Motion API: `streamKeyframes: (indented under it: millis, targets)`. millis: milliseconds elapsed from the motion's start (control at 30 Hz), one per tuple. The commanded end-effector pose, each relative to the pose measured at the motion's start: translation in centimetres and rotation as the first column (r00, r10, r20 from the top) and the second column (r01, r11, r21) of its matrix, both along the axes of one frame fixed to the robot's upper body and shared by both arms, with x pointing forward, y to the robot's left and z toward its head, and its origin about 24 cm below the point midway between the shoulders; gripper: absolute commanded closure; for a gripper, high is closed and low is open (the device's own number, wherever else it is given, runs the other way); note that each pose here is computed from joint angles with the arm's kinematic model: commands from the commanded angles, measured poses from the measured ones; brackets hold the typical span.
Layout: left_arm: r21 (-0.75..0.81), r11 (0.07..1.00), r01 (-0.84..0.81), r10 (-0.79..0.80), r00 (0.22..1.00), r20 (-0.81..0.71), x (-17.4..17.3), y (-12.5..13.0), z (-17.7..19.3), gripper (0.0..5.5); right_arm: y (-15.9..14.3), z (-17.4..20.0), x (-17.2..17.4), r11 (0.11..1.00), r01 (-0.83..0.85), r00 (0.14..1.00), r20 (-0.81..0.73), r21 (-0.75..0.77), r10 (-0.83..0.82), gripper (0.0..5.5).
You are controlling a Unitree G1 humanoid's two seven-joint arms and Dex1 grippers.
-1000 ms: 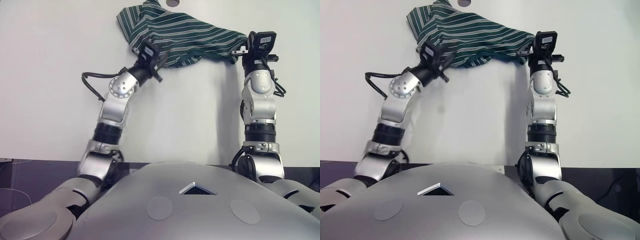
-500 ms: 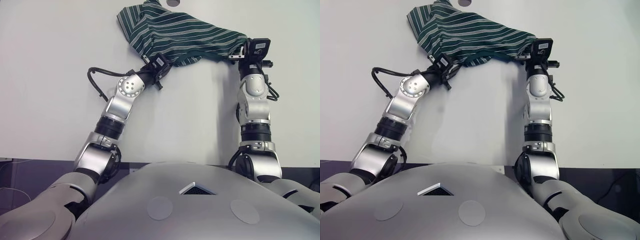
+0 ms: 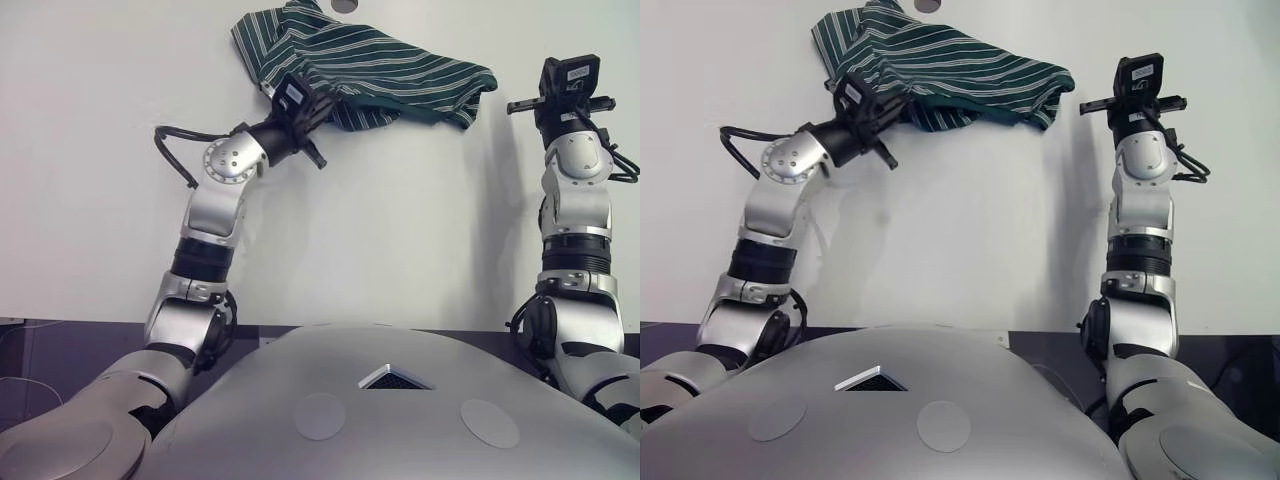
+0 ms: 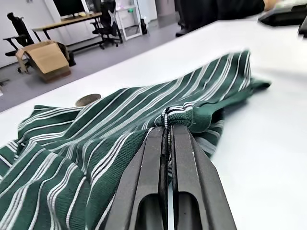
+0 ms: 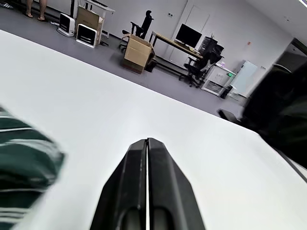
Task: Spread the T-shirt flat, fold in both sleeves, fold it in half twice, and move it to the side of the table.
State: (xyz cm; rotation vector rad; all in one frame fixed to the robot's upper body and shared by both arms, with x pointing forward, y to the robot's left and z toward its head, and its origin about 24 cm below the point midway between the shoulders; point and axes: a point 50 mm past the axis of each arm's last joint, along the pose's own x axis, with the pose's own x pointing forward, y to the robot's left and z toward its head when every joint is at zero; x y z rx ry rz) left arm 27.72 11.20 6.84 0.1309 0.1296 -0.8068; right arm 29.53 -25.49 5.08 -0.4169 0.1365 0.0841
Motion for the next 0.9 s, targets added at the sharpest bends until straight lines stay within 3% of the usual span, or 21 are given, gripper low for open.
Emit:
streamKeyframes:
  millis: [33,167,367,600,833,900]
  targets:
    - [-0.029,0.999,0.02,-0.02,1.0,0.001,0.3,1.1,2.4,5.5,2.6,1.4,-0.4,0.942,-0.322,0.946,-0.001,-0.095,0.323,5.3]
    - [-0.072,0.997,0.031,-0.031,1.0,0.002,0.5,1.9,4.4,5.5,3.3,2.4,-1.2,0.803,-0.547,0.836,-0.1,-0.237,0.54,4.55]
    - [-0.098,0.995,0.015,-0.014,1.0,0.009,0.9,1.9,5.2,5.5,3.2,1.4,-2.2,0.642,-0.689,0.725,-0.302,-0.337,0.62,3.55]
    - [-0.125,0.992,0.011,-0.007,0.999,0.034,1.5,1.6,6.0,5.5,4.7,-0.2,-2.3,0.623,-0.714,0.7,-0.341,-0.319,0.627,3.55]
    - [-0.144,0.99,0.006,0.0,0.999,0.04,1.8,1.9,6.5,5.5,5.1,-0.8,-0.3,0.657,-0.649,0.761,-0.322,-0.384,0.564,4.78]
    - [-0.138,0.99,-0.013,0.019,0.999,0.046,2.2,2.2,6.5,5.5,5.2,0.2,0.3,0.703,-0.618,0.786,-0.26,-0.352,0.561,5.16]
